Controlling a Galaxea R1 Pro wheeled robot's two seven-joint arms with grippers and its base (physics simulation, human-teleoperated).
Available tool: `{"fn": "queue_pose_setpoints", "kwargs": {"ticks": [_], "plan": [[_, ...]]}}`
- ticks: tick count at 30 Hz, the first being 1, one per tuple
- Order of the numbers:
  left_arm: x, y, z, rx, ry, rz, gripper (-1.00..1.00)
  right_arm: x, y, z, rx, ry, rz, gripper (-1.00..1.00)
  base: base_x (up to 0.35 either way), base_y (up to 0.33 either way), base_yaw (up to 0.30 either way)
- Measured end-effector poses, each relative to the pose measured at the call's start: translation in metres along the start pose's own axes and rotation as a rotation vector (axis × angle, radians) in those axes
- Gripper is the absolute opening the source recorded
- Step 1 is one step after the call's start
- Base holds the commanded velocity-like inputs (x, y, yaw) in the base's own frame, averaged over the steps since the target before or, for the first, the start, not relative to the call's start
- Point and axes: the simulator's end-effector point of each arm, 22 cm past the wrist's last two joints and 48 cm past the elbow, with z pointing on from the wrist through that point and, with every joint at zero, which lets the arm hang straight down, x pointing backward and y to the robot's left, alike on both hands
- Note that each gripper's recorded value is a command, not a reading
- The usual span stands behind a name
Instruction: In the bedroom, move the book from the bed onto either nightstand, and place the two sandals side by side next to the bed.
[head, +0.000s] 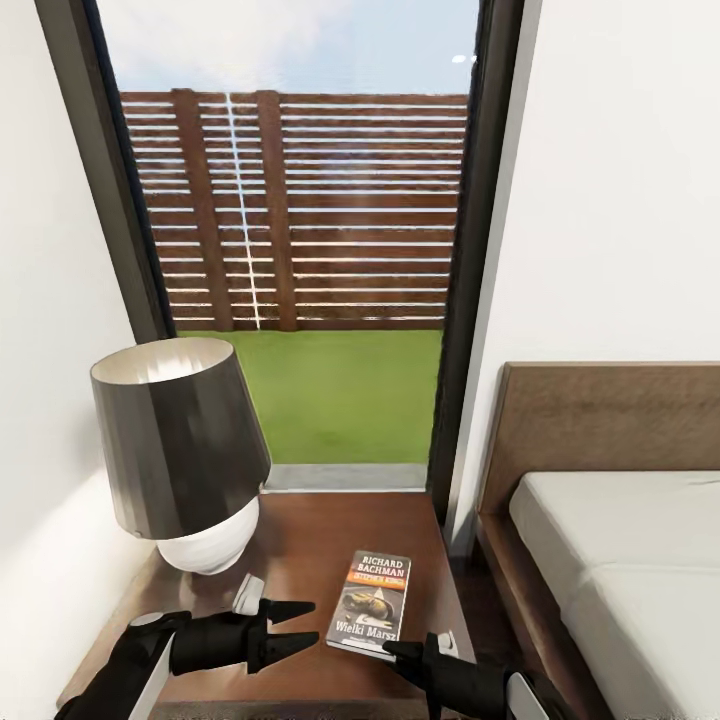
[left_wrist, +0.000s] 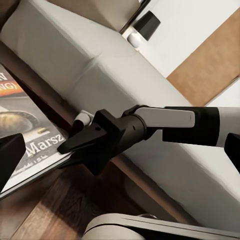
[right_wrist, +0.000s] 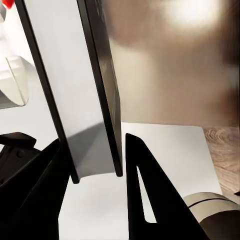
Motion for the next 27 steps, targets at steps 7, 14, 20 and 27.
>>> {"fn": "queue_pose_setpoints", "kwargs": {"ticks": [7,14,20,27], "plan": [[0.015,0.007,0.000,0.000,0.000,0.000,1.00,0.000,-0.016,0.002,0.000,0.000,0.000,-1.00,0.000,0.000,0.000],[0.016,0.009,0.000,-0.002,-0.001,0.000,1.00,0.000,-0.018,0.003,-0.001,0.000,0.001,-1.00,0.000,0.000,0.000],[0.016,0.009,0.000,-0.002,0.000,0.001,1.00,0.000,-0.018,0.003,-0.002,-0.001,0.001,-1.00,0.116,0.046,0.000],[0.016,0.009,0.000,-0.002,-0.001,0.001,1.00,0.000,-0.018,0.003,-0.001,0.000,0.001,-1.00,0.033,0.015,0.000]]}}
